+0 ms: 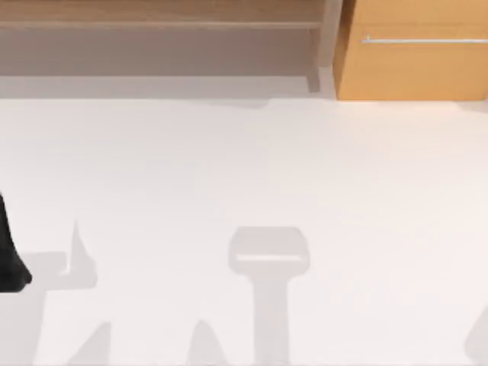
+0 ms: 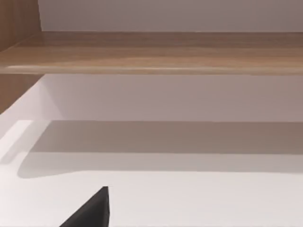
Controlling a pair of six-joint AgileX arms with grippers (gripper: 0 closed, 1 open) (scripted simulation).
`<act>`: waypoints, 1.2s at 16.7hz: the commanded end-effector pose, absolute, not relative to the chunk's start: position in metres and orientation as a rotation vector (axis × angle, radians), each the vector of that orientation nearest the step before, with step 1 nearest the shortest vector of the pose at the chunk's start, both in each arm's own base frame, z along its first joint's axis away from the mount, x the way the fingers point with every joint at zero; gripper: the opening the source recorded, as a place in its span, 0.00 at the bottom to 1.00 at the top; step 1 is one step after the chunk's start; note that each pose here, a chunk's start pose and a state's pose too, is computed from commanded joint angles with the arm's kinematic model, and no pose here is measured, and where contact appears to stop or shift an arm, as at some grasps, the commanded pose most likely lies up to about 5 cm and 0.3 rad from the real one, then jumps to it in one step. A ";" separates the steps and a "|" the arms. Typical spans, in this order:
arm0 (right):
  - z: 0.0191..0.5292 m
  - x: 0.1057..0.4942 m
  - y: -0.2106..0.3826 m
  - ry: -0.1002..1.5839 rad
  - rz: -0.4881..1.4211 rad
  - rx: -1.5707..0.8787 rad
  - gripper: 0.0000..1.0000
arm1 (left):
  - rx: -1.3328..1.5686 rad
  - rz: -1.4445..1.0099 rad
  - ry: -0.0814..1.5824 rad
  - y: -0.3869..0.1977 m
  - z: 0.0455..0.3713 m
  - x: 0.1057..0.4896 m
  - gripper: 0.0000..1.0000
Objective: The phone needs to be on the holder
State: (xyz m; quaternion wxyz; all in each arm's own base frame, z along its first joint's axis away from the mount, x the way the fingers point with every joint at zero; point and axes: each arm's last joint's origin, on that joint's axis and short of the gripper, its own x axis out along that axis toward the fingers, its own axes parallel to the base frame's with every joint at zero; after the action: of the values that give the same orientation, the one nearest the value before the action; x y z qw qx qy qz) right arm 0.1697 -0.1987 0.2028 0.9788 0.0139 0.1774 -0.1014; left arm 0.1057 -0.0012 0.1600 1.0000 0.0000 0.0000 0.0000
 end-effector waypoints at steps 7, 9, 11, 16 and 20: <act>0.202 0.169 -0.198 0.356 -0.202 0.029 0.00 | 0.000 0.000 0.000 -0.001 0.160 0.106 1.00; 0.215 0.170 -0.198 0.318 -0.213 0.010 0.00 | 0.000 0.000 0.000 -0.001 0.160 0.106 1.00; 0.241 0.169 -0.197 0.243 -0.239 -0.026 0.00 | 0.000 0.000 0.000 -0.001 0.160 0.106 1.00; 0.288 0.167 -0.200 0.097 -0.320 -0.063 0.00 | 0.000 0.000 0.000 -0.001 0.160 0.106 1.00; 0.244 0.185 -0.209 0.200 -0.306 0.009 0.00 | 0.000 0.000 0.000 -0.001 0.160 0.106 1.00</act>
State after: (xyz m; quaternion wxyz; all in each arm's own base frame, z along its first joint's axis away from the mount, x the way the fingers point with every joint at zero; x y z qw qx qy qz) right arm 0.1848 -0.2085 0.2437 0.9833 0.0045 0.0994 -0.1522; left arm 0.1057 -0.0012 0.1600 1.0000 0.0000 0.0000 0.0000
